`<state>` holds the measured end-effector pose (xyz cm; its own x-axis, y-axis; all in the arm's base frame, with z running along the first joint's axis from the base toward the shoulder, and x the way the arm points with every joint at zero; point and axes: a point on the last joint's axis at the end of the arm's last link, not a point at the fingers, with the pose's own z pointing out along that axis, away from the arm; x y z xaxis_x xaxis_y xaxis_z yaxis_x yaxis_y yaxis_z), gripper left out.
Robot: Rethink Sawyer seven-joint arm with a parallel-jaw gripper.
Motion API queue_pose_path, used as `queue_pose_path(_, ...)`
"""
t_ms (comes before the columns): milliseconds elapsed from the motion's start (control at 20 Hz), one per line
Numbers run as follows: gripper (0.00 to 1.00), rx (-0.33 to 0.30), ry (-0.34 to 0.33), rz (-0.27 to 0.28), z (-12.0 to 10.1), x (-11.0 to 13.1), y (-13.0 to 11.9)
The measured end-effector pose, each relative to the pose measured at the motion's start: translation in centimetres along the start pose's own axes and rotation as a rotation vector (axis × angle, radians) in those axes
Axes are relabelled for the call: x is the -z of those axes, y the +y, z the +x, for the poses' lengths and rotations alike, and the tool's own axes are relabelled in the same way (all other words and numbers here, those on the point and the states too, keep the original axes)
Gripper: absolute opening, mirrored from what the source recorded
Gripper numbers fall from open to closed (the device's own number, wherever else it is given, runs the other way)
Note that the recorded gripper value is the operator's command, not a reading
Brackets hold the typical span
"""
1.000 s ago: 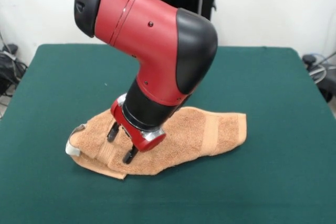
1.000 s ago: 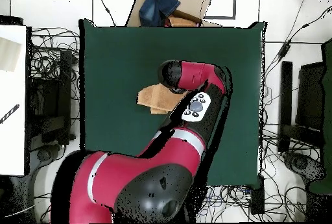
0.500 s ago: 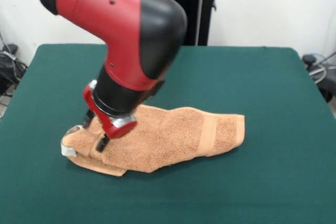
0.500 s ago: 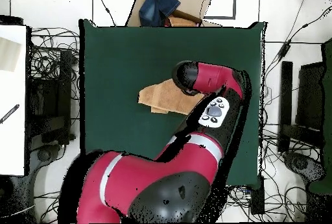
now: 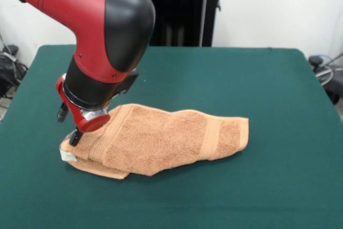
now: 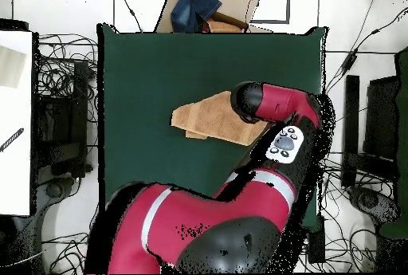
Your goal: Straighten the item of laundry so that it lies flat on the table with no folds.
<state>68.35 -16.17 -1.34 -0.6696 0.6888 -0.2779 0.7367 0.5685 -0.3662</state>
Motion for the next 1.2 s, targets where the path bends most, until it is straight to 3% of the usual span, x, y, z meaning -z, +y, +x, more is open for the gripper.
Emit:
queue_pose_path(300,1.00,0.024,-0.028,-0.005,0.22,0.34,0.17)
queue_pose_path(1200,1.00,0.032,-0.033,-0.008,0.49,0.68,0.58)
